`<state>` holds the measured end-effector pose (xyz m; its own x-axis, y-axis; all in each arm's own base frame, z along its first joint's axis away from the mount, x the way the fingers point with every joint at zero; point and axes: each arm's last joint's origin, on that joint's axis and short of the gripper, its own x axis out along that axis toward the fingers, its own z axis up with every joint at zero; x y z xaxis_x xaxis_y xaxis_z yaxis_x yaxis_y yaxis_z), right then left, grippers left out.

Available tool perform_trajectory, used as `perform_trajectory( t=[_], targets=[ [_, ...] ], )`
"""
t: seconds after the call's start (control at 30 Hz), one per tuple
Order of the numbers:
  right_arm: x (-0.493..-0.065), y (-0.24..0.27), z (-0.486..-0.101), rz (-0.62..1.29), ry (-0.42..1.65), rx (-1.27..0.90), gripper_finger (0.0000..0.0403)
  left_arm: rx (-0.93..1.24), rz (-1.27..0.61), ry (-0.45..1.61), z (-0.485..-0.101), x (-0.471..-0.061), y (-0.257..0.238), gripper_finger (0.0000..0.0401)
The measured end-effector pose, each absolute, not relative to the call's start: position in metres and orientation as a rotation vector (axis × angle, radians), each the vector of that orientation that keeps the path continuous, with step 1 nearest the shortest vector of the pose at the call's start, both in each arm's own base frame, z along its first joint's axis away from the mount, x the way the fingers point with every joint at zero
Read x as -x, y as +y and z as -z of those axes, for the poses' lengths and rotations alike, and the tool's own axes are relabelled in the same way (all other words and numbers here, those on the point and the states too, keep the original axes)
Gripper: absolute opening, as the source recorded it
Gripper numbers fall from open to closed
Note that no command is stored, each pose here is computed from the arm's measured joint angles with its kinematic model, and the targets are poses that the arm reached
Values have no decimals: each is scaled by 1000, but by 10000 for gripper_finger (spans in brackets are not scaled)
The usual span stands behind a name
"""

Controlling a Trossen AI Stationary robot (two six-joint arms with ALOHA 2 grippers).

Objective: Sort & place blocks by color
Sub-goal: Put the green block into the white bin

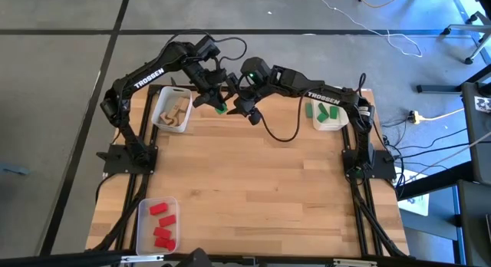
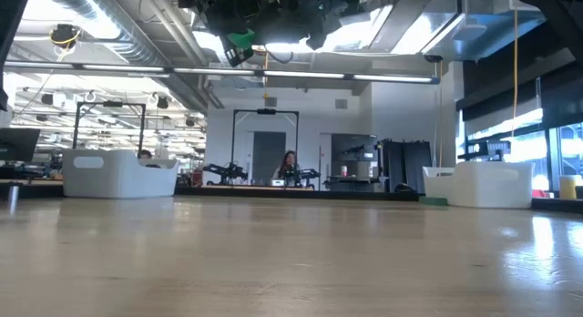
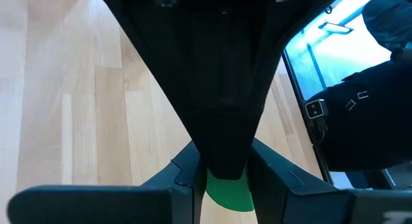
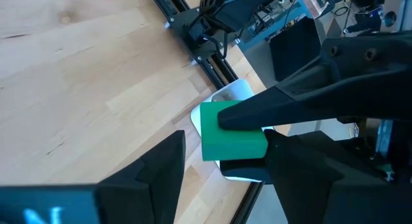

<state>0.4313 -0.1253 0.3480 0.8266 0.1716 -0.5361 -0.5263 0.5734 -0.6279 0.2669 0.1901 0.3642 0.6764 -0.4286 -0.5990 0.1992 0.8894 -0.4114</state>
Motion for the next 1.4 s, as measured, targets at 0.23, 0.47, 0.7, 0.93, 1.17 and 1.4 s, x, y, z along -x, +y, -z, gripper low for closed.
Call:
perform_trajectory(
  t=[0.23, 0.47, 0.7, 0.93, 1.17, 1.4],
  targets=[
    [-431, -125, -348, -426, 446, 871, 210, 326, 360, 750, -364, -267, 190, 81],
    [-432, -126, -349, -422, 437, 877, 172, 324, 361, 750, -364, -267, 190, 81],
    [-432, -126, -349, -423, 438, 876, 147, 324, 359, 752, -364, -267, 190, 81],
    [-432, -126, -349, -424, 442, 876, 137, 317, 345, 760, -364, -267, 190, 81],
    [-431, -126, -348, -424, 447, 867, 135, 306, 300, 786, -363, -266, 193, 129],
    [-431, -126, -347, -425, 451, 863, 134, 289, 273, 791, -363, -262, 200, 148]
  ],
)
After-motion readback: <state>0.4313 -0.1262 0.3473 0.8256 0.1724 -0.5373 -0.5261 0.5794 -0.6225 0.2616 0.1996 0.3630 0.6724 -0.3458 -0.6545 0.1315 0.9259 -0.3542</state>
